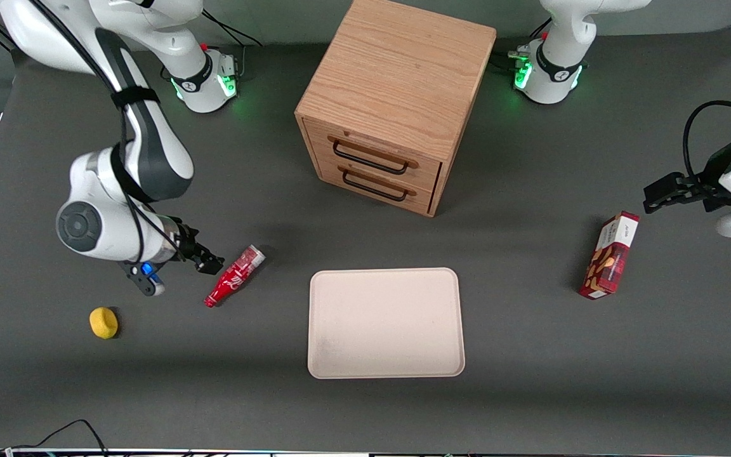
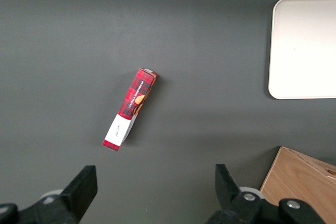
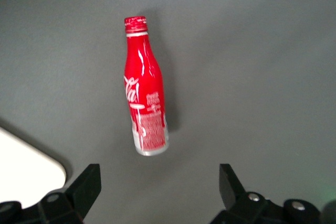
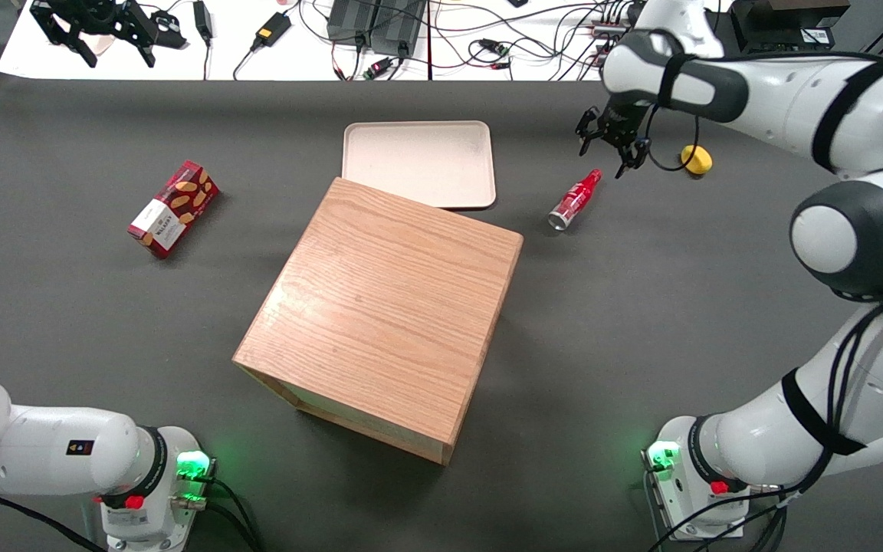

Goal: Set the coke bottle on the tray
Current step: 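Close the right gripper around the bottle's body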

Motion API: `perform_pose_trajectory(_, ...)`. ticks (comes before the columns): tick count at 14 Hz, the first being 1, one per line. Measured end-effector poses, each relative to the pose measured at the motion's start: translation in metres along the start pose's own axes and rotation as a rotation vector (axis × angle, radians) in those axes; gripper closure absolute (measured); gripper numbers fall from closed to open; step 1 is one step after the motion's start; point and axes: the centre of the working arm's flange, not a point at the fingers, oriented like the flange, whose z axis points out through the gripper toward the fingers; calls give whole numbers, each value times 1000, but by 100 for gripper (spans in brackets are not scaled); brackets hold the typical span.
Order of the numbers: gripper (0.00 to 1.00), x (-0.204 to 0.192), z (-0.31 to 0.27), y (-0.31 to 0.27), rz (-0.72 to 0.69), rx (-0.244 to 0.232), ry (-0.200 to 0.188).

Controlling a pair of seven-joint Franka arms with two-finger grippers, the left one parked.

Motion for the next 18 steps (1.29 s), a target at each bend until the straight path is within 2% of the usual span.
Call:
perform_pose_trajectory(8,0,23,107,-9,24,65,52)
perform_pose_trajectory(15,0,22,151,-12,19,72,63)
perform_pose_trajectory(16,7,23,156,-12,20,72,63)
perform_pose_trajectory(18,30,21,158,-14,15,76,67)
